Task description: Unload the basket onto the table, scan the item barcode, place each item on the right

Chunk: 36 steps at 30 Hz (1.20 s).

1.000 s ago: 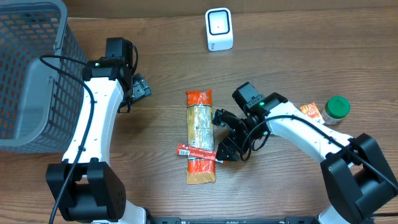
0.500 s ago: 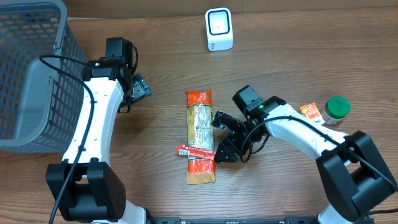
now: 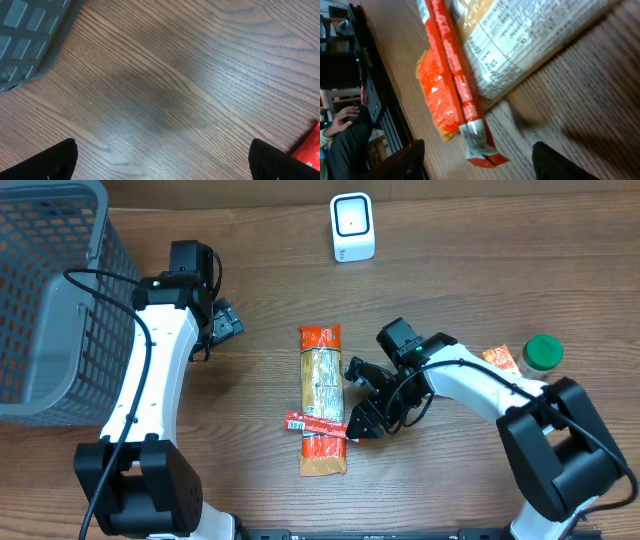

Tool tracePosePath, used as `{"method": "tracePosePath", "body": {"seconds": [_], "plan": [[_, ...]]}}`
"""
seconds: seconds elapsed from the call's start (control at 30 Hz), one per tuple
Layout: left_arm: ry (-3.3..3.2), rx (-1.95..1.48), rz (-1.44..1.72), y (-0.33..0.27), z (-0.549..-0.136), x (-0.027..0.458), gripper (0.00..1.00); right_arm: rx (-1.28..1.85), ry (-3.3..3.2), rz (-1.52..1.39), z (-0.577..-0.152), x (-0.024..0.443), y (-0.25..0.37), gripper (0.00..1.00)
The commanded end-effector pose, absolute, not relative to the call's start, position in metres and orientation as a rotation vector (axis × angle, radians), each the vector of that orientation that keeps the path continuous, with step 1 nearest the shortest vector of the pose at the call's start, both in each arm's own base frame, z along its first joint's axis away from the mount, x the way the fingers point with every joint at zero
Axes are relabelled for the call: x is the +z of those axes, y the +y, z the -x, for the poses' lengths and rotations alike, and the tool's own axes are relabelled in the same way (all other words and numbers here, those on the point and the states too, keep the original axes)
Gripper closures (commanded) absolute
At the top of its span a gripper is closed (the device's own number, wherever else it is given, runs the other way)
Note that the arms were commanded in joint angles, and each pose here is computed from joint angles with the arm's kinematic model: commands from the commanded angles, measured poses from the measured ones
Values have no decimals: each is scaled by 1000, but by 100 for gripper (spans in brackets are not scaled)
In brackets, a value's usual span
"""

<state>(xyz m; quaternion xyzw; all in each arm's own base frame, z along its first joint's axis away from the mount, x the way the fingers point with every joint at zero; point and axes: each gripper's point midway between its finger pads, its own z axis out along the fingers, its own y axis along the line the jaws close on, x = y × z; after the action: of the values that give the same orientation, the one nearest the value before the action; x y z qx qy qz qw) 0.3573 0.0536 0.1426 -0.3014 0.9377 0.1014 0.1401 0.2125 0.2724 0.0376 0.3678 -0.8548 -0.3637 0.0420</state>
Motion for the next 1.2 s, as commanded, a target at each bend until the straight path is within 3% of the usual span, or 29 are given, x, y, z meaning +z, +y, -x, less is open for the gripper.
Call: {"method": "tracePosePath", "body": {"seconds": [0.0,0.17,0.4,0.6,1.17], "plan": [[2680,296,843,53,-360,154,0,-1109,-2593,-1052,-208,28,271,29],[2680,296,843,53,-360,154,0,-1127,-2570,-1034,-204,28,271,29],[2679,296,843,53,-360,154,0,-1205,-2525,-1016,-200,36,277,39],[2679,296,843,53,-360,154,0,-1314,-2464,-988,-195,48,285,38],[2679,296,843,53,-360,154,0,-1251,-2498,-911,-198,35,284,37]]}}
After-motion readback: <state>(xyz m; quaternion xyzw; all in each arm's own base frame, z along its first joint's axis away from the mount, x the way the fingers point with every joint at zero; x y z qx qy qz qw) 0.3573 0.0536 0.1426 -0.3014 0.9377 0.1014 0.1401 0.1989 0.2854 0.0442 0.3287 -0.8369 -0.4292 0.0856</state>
